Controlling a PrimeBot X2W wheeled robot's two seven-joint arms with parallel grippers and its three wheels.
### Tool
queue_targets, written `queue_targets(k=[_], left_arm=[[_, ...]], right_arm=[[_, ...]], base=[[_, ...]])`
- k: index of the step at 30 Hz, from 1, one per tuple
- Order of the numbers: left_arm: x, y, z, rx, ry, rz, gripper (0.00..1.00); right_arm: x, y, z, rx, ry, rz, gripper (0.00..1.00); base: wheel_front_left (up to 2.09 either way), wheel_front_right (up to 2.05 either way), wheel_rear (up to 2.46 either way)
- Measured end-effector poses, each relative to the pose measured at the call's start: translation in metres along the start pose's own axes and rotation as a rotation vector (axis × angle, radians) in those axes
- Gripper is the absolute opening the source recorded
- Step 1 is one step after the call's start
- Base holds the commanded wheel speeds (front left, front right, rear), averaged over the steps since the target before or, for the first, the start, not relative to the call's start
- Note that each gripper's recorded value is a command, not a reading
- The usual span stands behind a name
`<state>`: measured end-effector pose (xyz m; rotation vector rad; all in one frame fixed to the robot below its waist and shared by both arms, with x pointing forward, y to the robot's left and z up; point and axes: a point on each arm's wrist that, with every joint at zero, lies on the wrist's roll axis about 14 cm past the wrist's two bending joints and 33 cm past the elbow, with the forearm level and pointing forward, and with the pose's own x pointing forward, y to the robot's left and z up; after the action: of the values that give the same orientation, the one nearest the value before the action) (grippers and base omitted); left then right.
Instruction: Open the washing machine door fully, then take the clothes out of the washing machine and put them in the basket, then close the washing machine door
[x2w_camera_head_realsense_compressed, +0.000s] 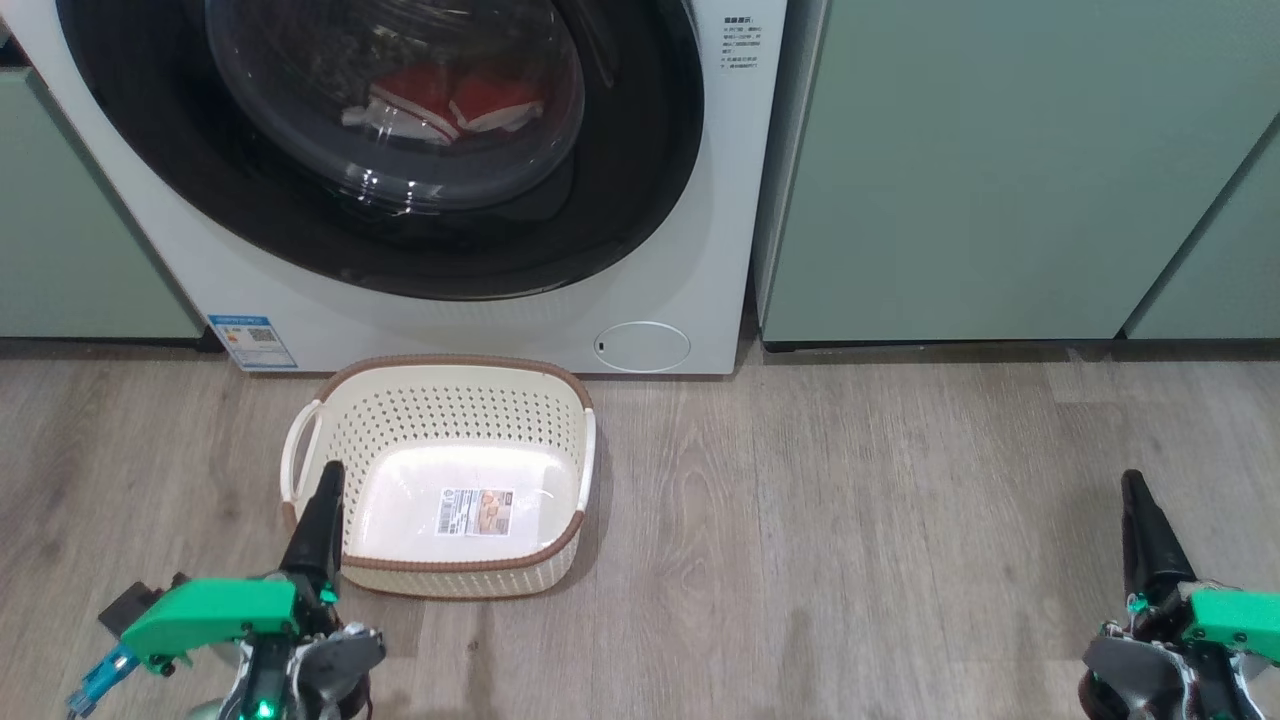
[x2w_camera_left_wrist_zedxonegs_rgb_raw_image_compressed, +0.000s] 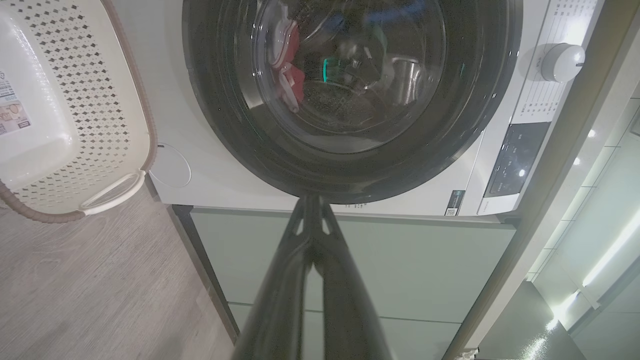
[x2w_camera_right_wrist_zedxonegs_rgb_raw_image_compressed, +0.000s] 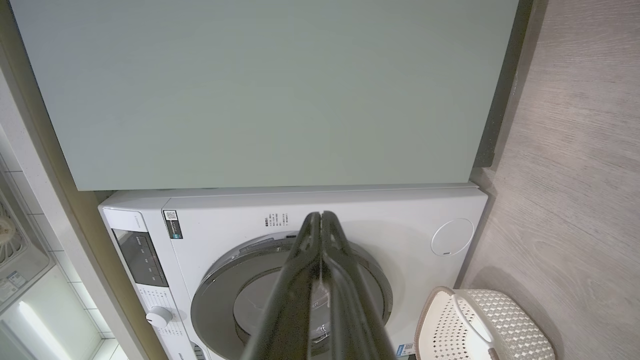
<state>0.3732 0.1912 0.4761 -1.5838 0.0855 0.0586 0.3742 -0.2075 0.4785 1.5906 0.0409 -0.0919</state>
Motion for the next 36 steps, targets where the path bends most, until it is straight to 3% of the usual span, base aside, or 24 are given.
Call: queue_targets(k=[36], left_arm=[[0.0000,0.0000,0.0000,0.000,0.000,0.000,0.00]], right_arm=[[0.0000,0.0000,0.0000,0.000,0.000,0.000,0.00]], base=[[0.00,0.00,0.00]])
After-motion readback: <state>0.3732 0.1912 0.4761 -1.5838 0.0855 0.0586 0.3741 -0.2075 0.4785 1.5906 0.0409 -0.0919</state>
